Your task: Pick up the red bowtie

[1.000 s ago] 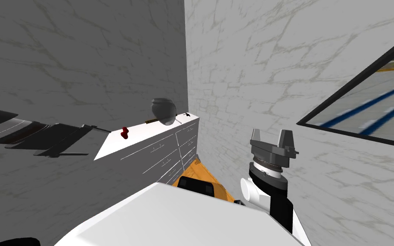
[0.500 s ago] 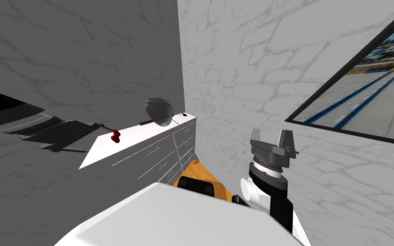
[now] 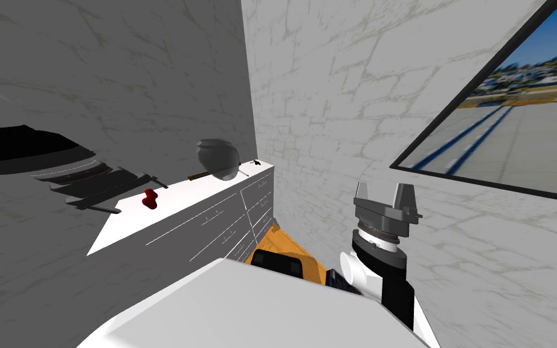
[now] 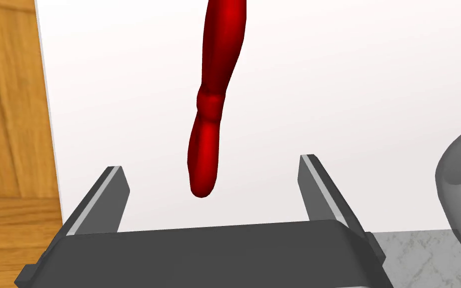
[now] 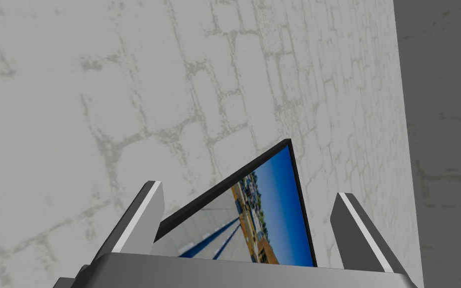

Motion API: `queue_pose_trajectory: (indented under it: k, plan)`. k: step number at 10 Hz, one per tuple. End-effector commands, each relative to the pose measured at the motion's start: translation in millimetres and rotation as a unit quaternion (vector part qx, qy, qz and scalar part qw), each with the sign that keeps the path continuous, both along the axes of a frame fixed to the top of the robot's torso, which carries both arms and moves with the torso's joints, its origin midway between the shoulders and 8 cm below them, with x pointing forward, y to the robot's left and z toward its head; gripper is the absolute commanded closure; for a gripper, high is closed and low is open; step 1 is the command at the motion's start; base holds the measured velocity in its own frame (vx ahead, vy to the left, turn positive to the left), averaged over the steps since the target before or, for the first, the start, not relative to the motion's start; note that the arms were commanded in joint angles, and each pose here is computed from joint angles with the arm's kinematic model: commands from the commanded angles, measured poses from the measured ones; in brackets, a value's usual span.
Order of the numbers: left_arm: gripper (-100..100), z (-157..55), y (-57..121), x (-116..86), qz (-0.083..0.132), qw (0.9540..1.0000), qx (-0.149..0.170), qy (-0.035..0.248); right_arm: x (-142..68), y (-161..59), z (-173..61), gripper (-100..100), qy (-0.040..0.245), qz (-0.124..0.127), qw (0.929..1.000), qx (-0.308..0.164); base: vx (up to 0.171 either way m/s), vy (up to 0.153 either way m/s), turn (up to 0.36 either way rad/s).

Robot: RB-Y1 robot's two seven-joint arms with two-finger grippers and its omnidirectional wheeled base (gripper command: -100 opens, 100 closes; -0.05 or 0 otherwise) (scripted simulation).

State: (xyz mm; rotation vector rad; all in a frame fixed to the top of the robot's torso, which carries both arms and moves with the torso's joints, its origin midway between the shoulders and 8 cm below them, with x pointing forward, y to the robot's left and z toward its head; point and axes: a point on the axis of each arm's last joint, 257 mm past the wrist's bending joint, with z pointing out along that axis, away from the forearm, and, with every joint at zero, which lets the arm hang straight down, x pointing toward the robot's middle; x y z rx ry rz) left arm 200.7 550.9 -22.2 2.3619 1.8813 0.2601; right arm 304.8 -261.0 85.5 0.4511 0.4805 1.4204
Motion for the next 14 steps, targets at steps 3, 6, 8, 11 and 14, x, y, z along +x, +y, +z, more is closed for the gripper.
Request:
queue_pose_trajectory:
  k: [3, 6, 8, 11, 14]
  plan:
    - [-100, -4.8, 3.1, -2.6, -0.053, 0.9960, 0.033, 0.063, 0.0, 0.0, 0.0, 0, 0.000, 0.000, 1.0000, 0.000, -0.010, 0.035, -0.132]
    - [-100, -6.8, 6.8, -8.0, -0.079, 0.9902, 0.050, 0.103, 0.0, 0.0, 0.0, 0, 0.000, 0.000, 1.0000, 0.000, -0.024, 0.053, -0.077]
    - [-100, -6.5, 7.1, -7.8, -0.081, 0.9898, 0.052, 0.105, 0.0, 0.0, 0.0, 0, 0.000, 0.000, 1.0000, 0.000, -0.014, 0.035, -0.029]
    - [-100, -22.7, 10.5, -2.4, -0.084, 0.9894, 0.053, 0.106, 0.0, 0.0, 0.0, 0, 0.000, 0.000, 1.0000, 0.000, -0.011, -0.004, 0.003]
    - [100, -23.8, 10.7, -1.6, -0.084, 0.9894, 0.053, 0.106, 0.0, 0.0, 0.0, 0, 0.000, 0.000, 1.0000, 0.000, -0.011, -0.003, 0.001]
